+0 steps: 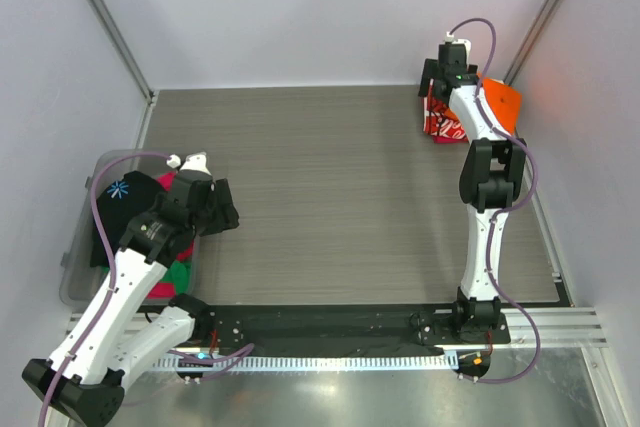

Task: Fold and stack the t-shirts
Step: Neatly place the folded tshirt to the corner

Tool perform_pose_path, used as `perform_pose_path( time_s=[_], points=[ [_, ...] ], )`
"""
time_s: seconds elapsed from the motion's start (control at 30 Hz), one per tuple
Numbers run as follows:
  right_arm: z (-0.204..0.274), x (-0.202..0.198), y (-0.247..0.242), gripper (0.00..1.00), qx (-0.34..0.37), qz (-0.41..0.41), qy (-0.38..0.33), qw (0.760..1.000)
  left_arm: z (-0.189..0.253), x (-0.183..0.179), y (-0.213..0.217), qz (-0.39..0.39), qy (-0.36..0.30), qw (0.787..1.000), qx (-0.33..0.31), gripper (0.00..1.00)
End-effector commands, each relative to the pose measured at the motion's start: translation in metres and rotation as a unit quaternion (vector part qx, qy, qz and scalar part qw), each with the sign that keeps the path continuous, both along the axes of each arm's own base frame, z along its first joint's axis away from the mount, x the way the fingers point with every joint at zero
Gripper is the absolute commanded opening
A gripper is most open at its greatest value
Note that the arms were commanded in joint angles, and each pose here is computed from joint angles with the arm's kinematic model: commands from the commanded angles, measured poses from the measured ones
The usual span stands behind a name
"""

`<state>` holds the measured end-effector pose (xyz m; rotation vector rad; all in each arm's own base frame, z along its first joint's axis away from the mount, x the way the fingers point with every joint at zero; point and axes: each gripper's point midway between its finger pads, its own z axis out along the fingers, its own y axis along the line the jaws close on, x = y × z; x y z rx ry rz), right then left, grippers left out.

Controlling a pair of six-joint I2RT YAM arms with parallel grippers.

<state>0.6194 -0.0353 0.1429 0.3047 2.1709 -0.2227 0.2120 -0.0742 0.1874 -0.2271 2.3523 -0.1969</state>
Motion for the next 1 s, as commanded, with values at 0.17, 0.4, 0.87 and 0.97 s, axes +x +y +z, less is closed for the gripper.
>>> perform_pose_path(
  time_s=[0.17, 0.4, 0.87, 0.97],
  points=[
    [-0.01, -0.019, -0.032, 0.82, -0.12, -0.049, 0.059, 0.99, 0.011, 0.005, 0.005, 0.014, -0.031, 0.999, -0.005, 0.62],
    [-0.023, -0.018, -0.027, 0.64, -0.115, -0.038, 0.072, 0.99, 0.011, 0.005, 0.004, 0.013, -0.031, 0.999, -0.005, 0.62],
    [-0.006, -0.028, -0.023, 0.03, -0.129, -0.02, 0.079, 0.988, 0.012, 0.005, 0.005, 0.015, -0.034, 0.999, -0.006, 0.62],
    [0.009, -0.034, -0.022, 0.01, -0.126, -0.017, 0.07, 0.989, 0.013, 0.005, 0.006, 0.015, -0.036, 0.999, -0.006, 0.62]
  ],
)
